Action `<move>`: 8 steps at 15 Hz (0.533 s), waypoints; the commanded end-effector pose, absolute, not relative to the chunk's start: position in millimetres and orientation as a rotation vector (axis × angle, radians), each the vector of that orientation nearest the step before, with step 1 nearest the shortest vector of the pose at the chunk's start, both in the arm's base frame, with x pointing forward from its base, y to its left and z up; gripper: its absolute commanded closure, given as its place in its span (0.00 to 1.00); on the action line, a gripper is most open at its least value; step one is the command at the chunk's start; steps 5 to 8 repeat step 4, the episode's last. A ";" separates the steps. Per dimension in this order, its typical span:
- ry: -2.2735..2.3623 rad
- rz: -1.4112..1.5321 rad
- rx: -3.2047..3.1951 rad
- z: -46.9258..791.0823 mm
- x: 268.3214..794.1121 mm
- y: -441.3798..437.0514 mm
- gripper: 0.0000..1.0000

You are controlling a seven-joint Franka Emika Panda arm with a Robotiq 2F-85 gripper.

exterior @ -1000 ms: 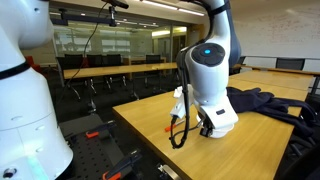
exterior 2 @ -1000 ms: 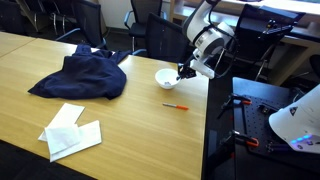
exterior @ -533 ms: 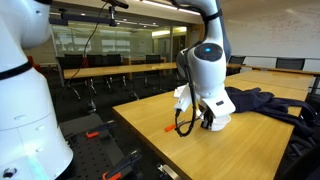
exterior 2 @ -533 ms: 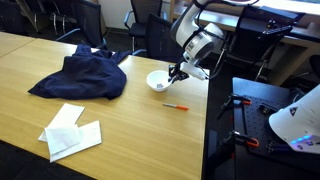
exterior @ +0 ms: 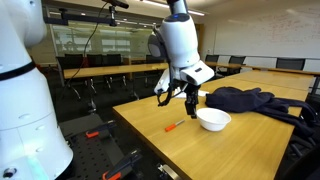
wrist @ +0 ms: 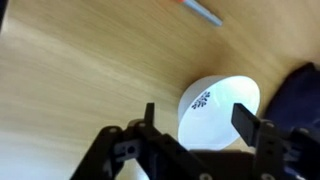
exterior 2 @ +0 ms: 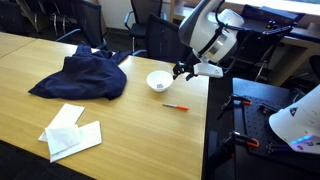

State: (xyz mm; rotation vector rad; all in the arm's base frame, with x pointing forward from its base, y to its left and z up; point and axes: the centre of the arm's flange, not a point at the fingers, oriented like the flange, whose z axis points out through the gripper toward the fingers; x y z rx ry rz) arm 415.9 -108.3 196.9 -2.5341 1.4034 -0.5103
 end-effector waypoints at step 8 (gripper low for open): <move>1.135 -0.224 -2.771 265.4 353.0 -49.0 0.00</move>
